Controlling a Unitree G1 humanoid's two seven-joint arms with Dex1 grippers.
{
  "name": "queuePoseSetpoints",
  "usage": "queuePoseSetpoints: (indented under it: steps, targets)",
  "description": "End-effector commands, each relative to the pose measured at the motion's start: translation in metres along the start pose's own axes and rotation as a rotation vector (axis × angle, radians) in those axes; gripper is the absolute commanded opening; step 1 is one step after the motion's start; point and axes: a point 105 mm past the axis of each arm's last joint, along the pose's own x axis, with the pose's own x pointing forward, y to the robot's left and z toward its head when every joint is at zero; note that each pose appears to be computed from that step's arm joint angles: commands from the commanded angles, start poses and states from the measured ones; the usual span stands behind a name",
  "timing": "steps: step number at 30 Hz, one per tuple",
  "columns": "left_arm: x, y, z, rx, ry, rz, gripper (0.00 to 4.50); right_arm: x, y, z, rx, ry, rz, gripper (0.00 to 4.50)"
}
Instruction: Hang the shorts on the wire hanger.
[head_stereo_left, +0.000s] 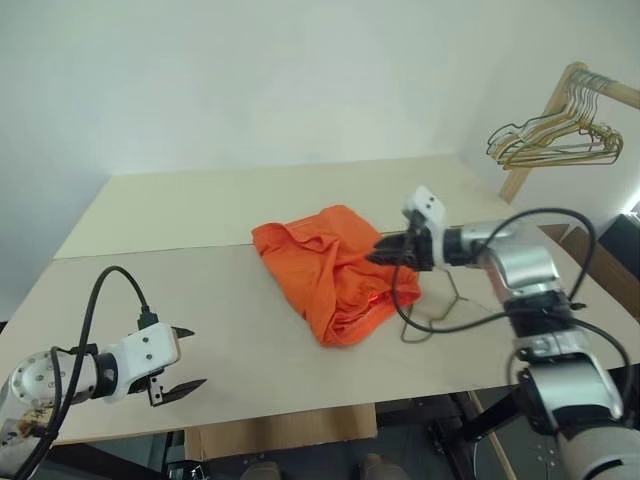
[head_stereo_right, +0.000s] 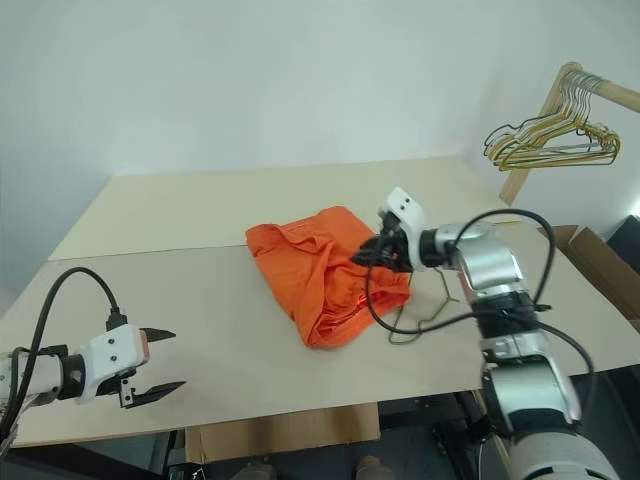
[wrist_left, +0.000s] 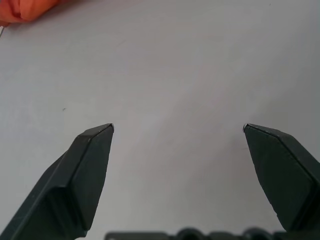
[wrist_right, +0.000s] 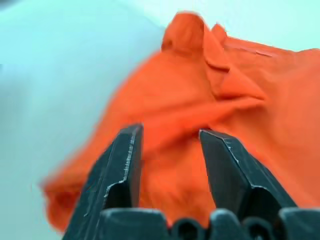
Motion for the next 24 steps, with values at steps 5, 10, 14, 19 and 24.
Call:
queuePoseSetpoints:
  steps: [5, 10, 14, 19, 24]
  targets:
    - [-0.001, 0.007, 0.003, 0.034, 0.007, 0.020, 4.50, 0.036, -0.004, -0.017, 0.372, -0.002, -0.105, 2.25]
    - [-0.001, 0.005, 0.004, 0.036, 0.005, 0.016, 4.50, 0.048, -0.005, -0.023, 0.388, 0.000, -0.123, 2.25]
    - [-0.001, 0.008, 0.008, 0.036, -0.019, 0.043, 4.50, 0.052, -0.003, -0.021, 0.332, 0.010, -0.119, 2.25]
    - [-0.001, 0.016, 0.023, 0.011, -0.100, 0.076, 4.50, 0.049, -0.002, -0.017, 0.349, -0.023, -0.090, 2.25]
    - [0.006, 0.012, 0.014, 0.045, -0.042, 0.032, 4.50, 0.065, 0.000, -0.018, 0.320, -0.001, -0.099, 2.25]
